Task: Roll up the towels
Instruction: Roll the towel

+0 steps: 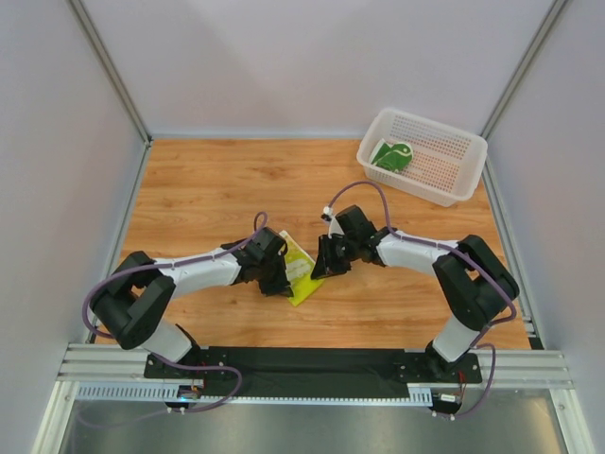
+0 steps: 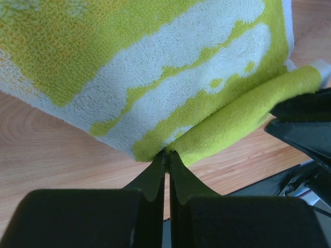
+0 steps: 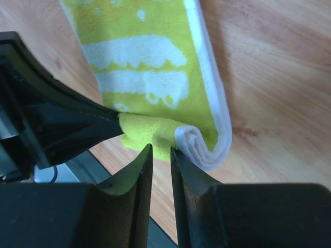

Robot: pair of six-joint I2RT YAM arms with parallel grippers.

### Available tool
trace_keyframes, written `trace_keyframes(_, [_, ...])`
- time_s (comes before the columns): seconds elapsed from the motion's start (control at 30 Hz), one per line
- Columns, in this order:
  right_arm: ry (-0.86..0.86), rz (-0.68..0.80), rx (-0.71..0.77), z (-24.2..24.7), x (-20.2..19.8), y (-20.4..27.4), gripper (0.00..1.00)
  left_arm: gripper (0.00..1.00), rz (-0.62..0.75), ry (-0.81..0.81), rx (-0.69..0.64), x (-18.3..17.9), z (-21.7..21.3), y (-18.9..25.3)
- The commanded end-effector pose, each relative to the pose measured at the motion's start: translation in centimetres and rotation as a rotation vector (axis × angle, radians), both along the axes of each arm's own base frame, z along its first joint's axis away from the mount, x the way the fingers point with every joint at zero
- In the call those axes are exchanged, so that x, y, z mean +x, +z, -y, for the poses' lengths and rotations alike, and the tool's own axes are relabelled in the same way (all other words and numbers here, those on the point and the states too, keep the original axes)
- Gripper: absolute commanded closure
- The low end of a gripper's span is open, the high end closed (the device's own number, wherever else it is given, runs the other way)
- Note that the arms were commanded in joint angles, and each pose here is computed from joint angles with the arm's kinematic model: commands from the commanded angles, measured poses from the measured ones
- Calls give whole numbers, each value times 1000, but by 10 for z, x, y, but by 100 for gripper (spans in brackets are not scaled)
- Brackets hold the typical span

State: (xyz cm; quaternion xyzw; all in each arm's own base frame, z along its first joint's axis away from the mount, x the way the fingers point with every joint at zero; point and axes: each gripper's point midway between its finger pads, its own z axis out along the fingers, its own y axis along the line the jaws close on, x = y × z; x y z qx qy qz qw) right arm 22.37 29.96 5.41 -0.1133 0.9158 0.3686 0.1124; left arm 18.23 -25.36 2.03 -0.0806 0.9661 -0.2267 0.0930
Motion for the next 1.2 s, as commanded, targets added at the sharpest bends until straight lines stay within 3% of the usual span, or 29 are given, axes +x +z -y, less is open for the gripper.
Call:
trace_keyframes(0.0, [-40, 47, -13, -5, 18, -10, 79, 98, -17, -11, 36, -1, -7, -8])
trace_keyframes(0.3, [-170, 56, -234, 28, 32, -50, 80, 91, -11, -21, 64, -2, -14, -8])
trace_keyframes(0.57, [-173, 47, -284, 36, 30, -62, 80, 83, -13, 5, 82, -15, -29, -9])
trace_keyframes(0.83, [-159, 34, -289, 34, 29, -66, 81, 82, 30, 64, 182, -24, -65, 3])
trace_keyframes(0.9, [-154, 39, -289, 32, 29, -62, 81, 83, 102, 48, 287, -26, -82, 20])
trace_keyframes(0.93, [-151, 41, -290, 31, 28, -61, 81, 83, 246, 73, 374, -4, -89, 42])
trace_keyframes(1.0, [-145, 54, -281, 28, 28, -54, 81, 81, 378, -63, 423, -5, -80, 67])
trace_keyframes(1.17, [-136, 74, -270, 24, 29, -39, 81, 75, 584, -302, 365, 5, -31, 94])
